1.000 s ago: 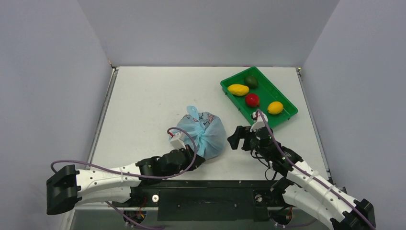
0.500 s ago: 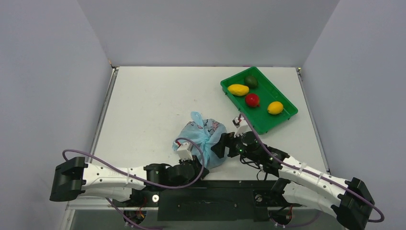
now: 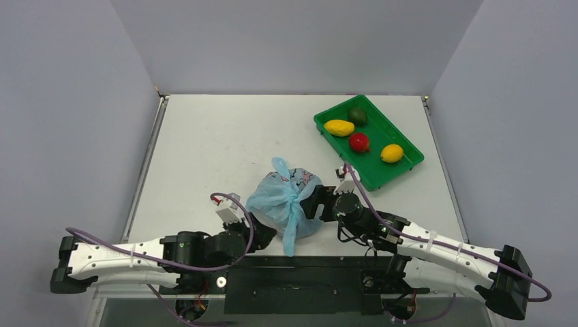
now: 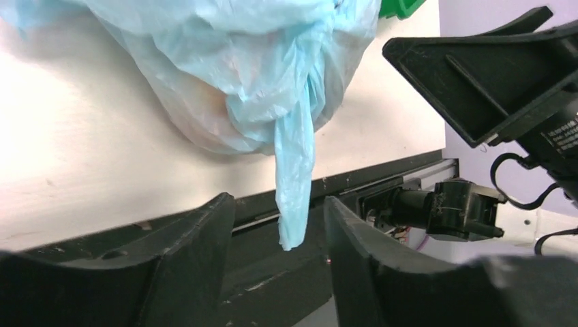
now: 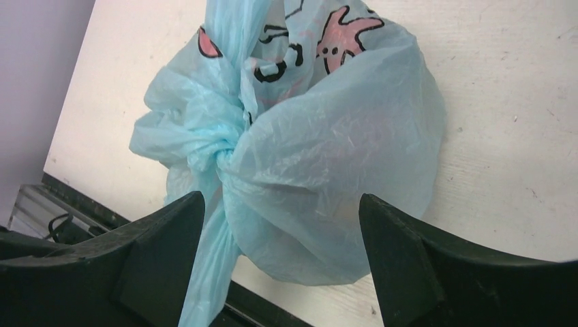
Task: Take the fake fruits out of the plastic bag
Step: Untie the plastic bag at the center of the board.
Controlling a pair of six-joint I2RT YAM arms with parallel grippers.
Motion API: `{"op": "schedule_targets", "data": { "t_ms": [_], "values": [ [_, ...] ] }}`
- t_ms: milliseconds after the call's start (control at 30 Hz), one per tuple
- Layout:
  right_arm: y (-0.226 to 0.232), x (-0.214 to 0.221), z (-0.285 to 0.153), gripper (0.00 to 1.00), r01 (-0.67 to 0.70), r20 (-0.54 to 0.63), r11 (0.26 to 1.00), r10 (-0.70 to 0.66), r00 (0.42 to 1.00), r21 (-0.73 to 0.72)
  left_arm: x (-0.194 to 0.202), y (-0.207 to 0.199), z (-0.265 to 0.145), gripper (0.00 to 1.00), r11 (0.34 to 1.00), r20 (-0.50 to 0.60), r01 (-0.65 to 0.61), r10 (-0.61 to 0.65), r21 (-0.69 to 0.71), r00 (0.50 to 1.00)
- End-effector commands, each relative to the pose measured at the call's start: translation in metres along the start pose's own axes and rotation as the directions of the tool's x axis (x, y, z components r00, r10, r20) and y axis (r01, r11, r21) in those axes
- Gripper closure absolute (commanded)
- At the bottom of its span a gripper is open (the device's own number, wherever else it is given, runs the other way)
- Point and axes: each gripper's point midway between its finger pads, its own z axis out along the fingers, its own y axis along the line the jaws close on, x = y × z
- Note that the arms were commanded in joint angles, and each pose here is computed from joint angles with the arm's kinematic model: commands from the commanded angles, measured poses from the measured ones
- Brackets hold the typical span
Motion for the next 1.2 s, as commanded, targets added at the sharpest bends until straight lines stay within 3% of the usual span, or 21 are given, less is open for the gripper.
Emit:
{"op": "schedule_targets", "data": {
  "t_ms": [0, 67, 133, 267, 400, 800, 1033, 1167],
  "values": [
    [0.018, -0.030, 0.003, 0.21, -0.055, 0.079, 0.998, 0.053, 0.995, 0.018, -0.052, -0.001, -0.020, 0.41, 1.000, 0.157, -0.006, 0.009, -0.020, 0.988],
    [0.016, -0.034, 0.005, 0.22, -0.061, 0.094, 0.997, 0.056, 0.994, 0.051, -0.073, -0.013, -0.027, 0.19, 0.999, 0.216, -0.034, 0.033, 0.002, 0.976],
    [0.014, -0.036, 0.008, 0.22, -0.063, 0.101, 0.995, 0.055, 0.993, 0.081, -0.091, -0.023, -0.028, 0.09, 0.996, 0.260, -0.085, 0.085, -0.010, 0.962],
    [0.016, -0.036, 0.013, 0.22, -0.039, 0.103, 0.995, 0.030, 0.994, 0.089, -0.118, -0.035, -0.011, 0.03, 0.975, 0.251, -0.195, 0.216, -0.107, 0.944],
    [0.018, -0.033, 0.019, 0.25, -0.021, 0.093, 0.995, 0.012, 0.996, 0.096, -0.126, -0.036, 0.025, 0.03, 0.967, 0.119, -0.224, 0.238, -0.119, 0.964],
    [0.017, -0.013, 0.025, 0.35, 0.007, 0.068, 0.996, -0.013, 0.998, 0.088, -0.111, -0.038, 0.105, 0.08, 0.937, -0.044, -0.310, 0.307, -0.162, 0.951],
    [0.016, -0.010, 0.025, 0.48, 0.026, 0.064, 0.997, -0.031, 0.997, 0.078, -0.089, -0.030, 0.118, 0.26, 0.956, -0.077, -0.263, 0.254, -0.132, 0.964],
    [0.015, -0.007, 0.027, 0.47, 0.033, 0.055, 0.997, -0.038, 0.998, 0.076, -0.081, -0.029, 0.115, 0.43, 0.970, -0.073, -0.220, 0.213, -0.102, 0.974]
  ]
}}
